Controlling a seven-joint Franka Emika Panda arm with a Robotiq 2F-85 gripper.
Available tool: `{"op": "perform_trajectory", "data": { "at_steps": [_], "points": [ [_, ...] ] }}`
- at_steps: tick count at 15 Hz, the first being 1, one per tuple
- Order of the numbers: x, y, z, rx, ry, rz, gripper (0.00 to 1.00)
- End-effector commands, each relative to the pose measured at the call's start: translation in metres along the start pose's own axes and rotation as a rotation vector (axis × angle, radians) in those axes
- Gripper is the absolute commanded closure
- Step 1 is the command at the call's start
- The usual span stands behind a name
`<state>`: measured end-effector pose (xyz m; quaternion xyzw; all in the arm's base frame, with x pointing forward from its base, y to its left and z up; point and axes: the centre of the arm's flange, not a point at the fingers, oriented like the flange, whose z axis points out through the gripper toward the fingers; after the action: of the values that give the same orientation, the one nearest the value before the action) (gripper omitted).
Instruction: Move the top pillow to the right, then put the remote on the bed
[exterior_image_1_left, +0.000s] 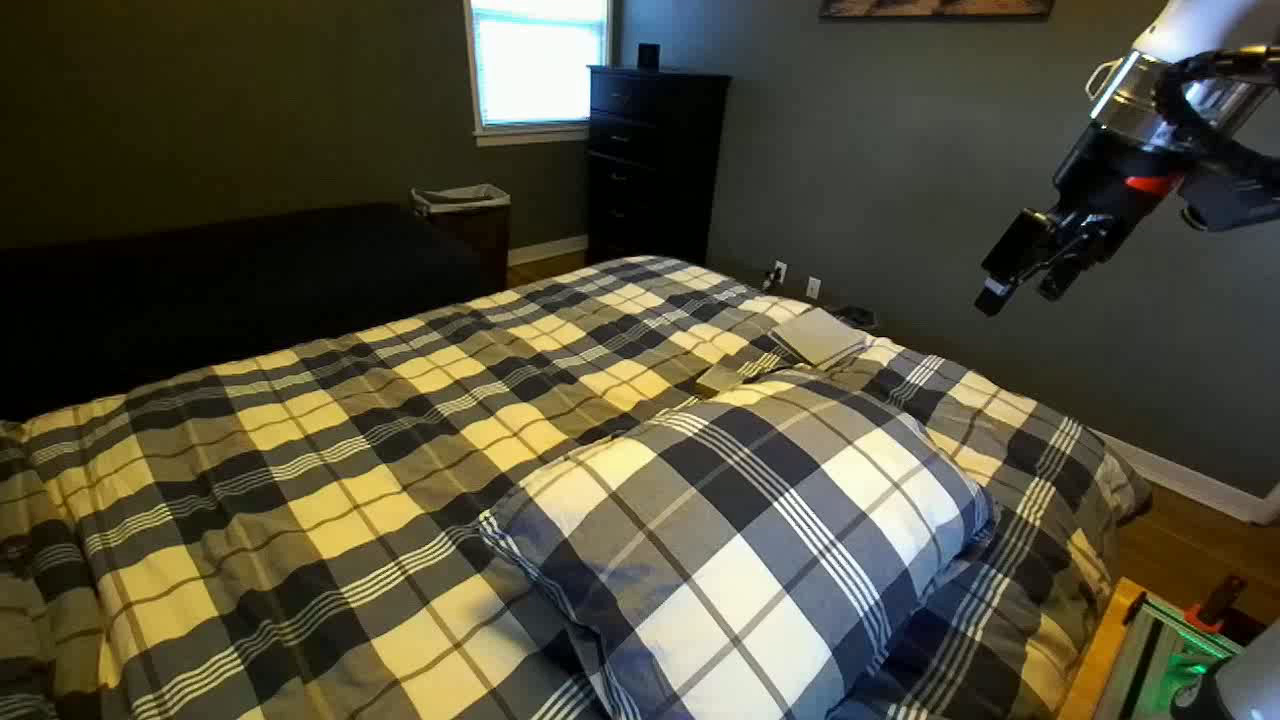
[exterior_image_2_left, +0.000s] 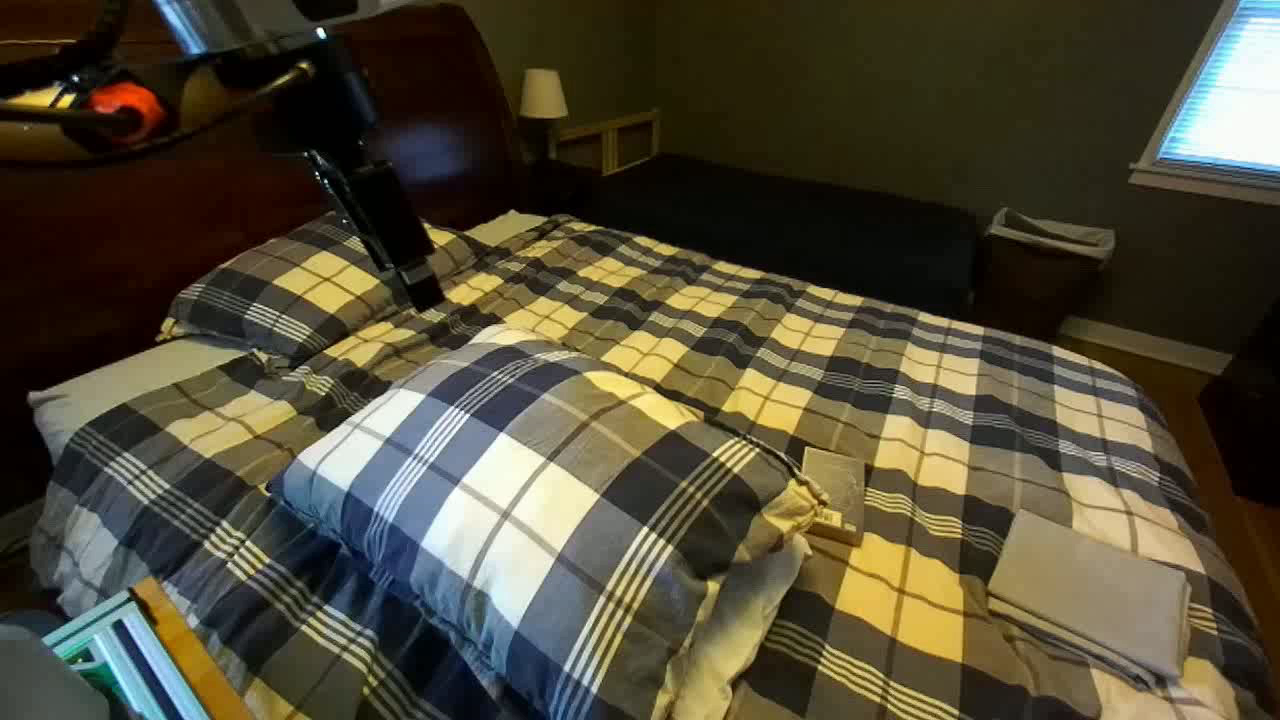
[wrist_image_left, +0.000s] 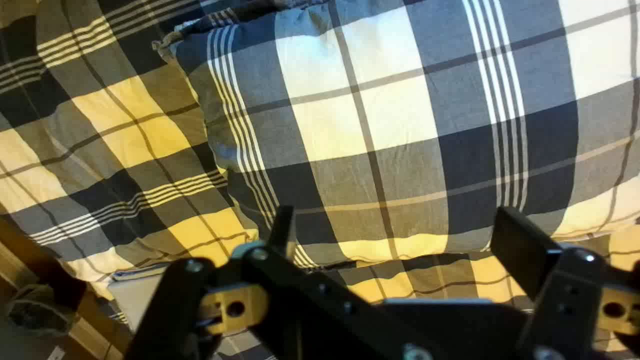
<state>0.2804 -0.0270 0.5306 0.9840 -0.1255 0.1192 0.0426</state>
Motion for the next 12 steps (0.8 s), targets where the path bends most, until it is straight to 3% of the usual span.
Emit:
{"op": "perform_trajectory", "data": {
  "at_steps": [1, 10, 12],
  "points": [
    [0.000, 0.000, 0.000, 0.000, 0.000, 0.000, 0.00],
    [0.000, 0.000, 0.000, 0.000, 0.000, 0.000, 0.00],
    [0.013, -0.021, 0.015, -0.052, -0.029, 0.024, 0.00]
  ]
}}
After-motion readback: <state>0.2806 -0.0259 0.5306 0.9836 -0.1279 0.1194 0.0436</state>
